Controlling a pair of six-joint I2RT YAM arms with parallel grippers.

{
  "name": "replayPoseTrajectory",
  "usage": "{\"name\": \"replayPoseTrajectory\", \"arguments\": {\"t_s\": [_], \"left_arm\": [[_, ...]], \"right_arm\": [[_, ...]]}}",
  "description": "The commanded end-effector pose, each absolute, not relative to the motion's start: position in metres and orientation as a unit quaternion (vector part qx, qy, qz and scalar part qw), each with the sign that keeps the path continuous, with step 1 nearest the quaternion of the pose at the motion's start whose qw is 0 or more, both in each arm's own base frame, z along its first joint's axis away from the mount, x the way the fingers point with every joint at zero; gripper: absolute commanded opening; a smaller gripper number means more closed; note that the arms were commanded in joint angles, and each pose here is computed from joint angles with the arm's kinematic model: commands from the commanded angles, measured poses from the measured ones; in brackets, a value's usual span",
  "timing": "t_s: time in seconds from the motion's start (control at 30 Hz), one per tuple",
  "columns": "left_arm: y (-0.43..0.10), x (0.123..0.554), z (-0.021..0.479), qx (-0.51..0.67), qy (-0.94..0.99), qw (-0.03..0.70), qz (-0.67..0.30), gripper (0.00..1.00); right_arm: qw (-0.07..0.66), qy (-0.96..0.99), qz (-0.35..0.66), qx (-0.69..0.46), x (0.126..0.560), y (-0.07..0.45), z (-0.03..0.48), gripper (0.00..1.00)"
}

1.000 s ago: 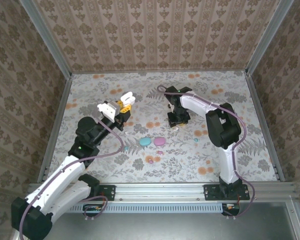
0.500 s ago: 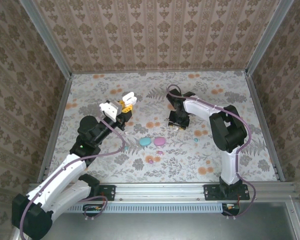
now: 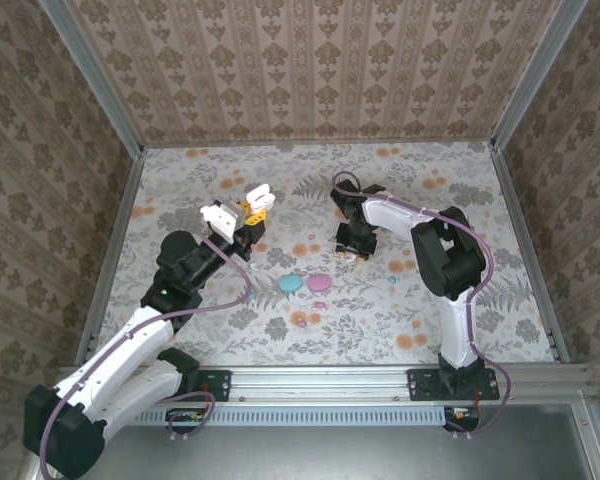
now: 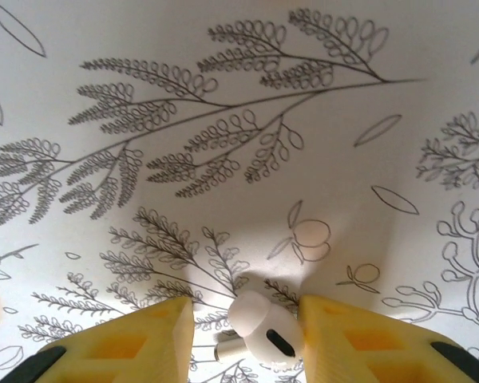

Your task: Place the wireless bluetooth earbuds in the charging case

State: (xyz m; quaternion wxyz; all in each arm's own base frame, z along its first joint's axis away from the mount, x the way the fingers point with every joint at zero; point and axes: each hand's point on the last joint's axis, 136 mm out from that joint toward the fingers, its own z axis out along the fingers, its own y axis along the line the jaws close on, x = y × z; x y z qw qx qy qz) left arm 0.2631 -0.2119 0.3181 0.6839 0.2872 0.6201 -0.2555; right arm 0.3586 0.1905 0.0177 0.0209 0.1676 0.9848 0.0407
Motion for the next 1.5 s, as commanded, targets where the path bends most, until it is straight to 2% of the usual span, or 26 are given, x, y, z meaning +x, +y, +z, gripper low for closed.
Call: {"name": "replayPoseTrajectory", "arguments": {"t_s": [0.0,0.27,0.8,1.27,1.47], "left_arm": [[-0.215,0.260,0.344,0.285,0.592,0.704,-0.271,0.26],[-0.217,0.261,0.343,0.285,0.592,0.703,-0.274,0.26],[-0.218,0.261,0.345,0.285,0.590,0.702,-0.278,0.26],[-0.221,0.261,0.347,0.288,0.590,0.700,-0.281,0.26],[-0.222,0.261,0.348,0.288,0.590,0.700,-0.282,0.26]], "right_arm": [[0.019,0.989,0.009,0.145,0.359,0.187,0.014,0.38],[0.017,0.995,-0.013,0.093,0.363,0.189,0.014,0.36],[0.014,0.991,-0.017,0.131,0.358,0.185,0.002,0.31],[-0.011,0.992,-0.022,0.124,0.347,0.184,-0.016,0.31],[0.000,0.992,-0.017,0.124,0.349,0.184,-0.008,0.30]]}}
